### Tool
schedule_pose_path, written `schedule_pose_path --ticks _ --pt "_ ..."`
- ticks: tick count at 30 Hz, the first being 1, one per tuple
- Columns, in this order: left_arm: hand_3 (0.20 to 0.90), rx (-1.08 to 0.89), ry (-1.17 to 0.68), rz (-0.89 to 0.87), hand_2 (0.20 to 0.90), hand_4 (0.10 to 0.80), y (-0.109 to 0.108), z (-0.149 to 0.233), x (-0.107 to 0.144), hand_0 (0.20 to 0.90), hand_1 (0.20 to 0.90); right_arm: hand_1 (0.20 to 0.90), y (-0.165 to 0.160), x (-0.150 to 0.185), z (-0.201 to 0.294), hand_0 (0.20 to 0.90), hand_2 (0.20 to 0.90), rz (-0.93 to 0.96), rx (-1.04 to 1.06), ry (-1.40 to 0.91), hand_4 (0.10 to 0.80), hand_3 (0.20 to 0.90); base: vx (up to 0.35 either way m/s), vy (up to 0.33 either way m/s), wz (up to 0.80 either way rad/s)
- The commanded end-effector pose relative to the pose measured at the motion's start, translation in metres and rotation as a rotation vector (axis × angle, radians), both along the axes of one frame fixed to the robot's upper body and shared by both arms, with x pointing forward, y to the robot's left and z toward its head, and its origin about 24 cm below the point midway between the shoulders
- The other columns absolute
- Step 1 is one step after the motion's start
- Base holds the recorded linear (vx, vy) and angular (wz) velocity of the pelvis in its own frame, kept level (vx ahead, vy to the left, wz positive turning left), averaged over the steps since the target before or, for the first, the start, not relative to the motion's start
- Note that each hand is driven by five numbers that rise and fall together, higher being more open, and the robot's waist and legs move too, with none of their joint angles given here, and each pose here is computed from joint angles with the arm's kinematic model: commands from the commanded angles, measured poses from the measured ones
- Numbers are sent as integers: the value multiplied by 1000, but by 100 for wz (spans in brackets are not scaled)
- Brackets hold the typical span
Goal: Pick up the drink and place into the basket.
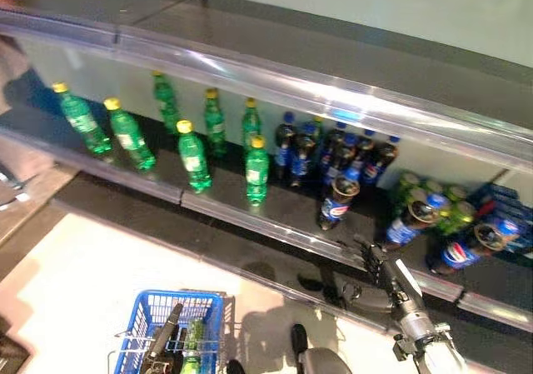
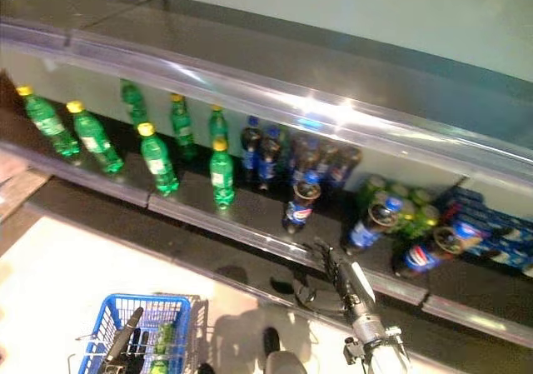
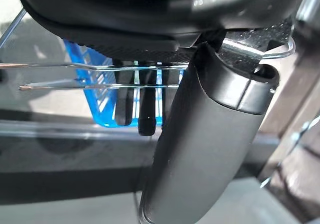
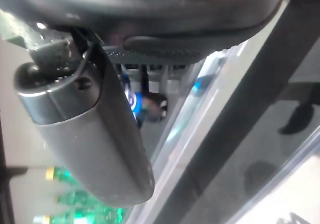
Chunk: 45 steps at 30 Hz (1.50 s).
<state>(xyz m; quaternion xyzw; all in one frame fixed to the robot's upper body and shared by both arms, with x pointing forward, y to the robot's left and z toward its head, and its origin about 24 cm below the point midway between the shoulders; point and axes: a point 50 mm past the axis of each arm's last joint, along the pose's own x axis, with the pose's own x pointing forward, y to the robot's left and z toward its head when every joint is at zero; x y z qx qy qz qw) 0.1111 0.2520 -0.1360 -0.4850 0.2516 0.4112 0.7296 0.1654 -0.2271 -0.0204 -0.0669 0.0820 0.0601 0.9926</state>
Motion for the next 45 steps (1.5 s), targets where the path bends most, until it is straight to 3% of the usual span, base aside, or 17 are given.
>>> schedule_pose_path --ticks 1,37,45 --pt "200 186 -320 -68 300 100 26 51 71 300 300 900 5 30 46 900 900 -6 1 -276 800 900 17 -111 -38" --pt "200 172 -286 -75 300 100 15 44 58 300 300 900 3 42 48 900 900 -217 64 -291 800 900 21 -66 6" --pt "200 140 -270 -43 300 100 8 33 27 300 300 900 -1 35 47 900 900 -199 45 -266 800 900 42 -40 4"
